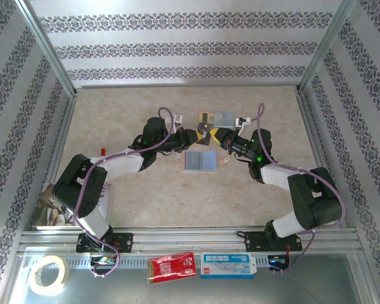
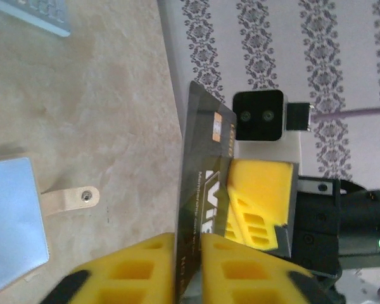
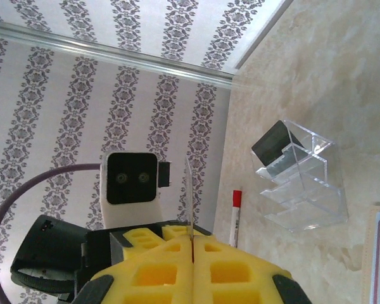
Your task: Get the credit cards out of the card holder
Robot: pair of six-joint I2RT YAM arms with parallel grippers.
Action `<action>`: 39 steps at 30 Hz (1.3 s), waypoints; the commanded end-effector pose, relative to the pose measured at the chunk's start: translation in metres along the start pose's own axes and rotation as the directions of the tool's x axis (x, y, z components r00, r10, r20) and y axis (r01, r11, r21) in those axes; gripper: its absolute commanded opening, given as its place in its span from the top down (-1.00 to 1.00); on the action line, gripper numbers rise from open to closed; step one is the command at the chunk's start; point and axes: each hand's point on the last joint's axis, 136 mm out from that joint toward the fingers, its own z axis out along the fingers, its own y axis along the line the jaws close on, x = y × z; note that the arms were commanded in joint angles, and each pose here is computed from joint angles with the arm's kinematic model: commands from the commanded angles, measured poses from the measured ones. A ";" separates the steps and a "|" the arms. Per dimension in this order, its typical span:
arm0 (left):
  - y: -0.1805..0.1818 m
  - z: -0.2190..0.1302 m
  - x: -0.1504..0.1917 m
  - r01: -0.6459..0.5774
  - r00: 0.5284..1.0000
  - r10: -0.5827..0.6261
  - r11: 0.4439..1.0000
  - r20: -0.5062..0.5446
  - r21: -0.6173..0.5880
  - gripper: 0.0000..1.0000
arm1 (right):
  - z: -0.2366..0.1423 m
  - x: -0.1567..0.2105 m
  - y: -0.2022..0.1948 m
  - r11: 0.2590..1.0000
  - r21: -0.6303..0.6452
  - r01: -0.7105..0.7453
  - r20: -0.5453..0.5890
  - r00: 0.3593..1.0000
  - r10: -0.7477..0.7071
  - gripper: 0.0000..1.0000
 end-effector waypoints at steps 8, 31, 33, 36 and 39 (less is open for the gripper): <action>0.009 -0.027 -0.031 -0.111 0.992 0.116 0.988 0.041 -0.109 1.00 | -0.012 -0.017 -0.033 0.988 0.144 -0.050 0.067 0.997 0.040 0.04; 0.063 -0.126 -0.116 -0.835 0.436 0.736 0.116 -0.518 -0.539 1.00 | -0.028 -0.003 -0.068 0.920 0.389 0.047 -0.017 0.999 -0.045 -0.67; 0.069 -0.126 -0.117 -0.868 0.380 0.728 0.068 -0.571 -0.491 1.00 | -0.027 -0.003 -0.069 0.919 0.393 0.046 -0.022 0.999 -0.040 -0.71; 0.077 -0.123 -0.112 -0.916 0.304 0.730 0.048 -0.612 -0.397 1.00 | -0.026 -0.004 -0.070 0.918 0.394 0.044 -0.026 0.999 -0.037 -0.78; 0.083 -0.118 -0.103 -0.954 0.238 0.740 0.055 -0.629 -0.296 1.00 | -0.027 -0.005 -0.073 0.913 0.405 0.043 -0.026 0.999 -0.035 -0.90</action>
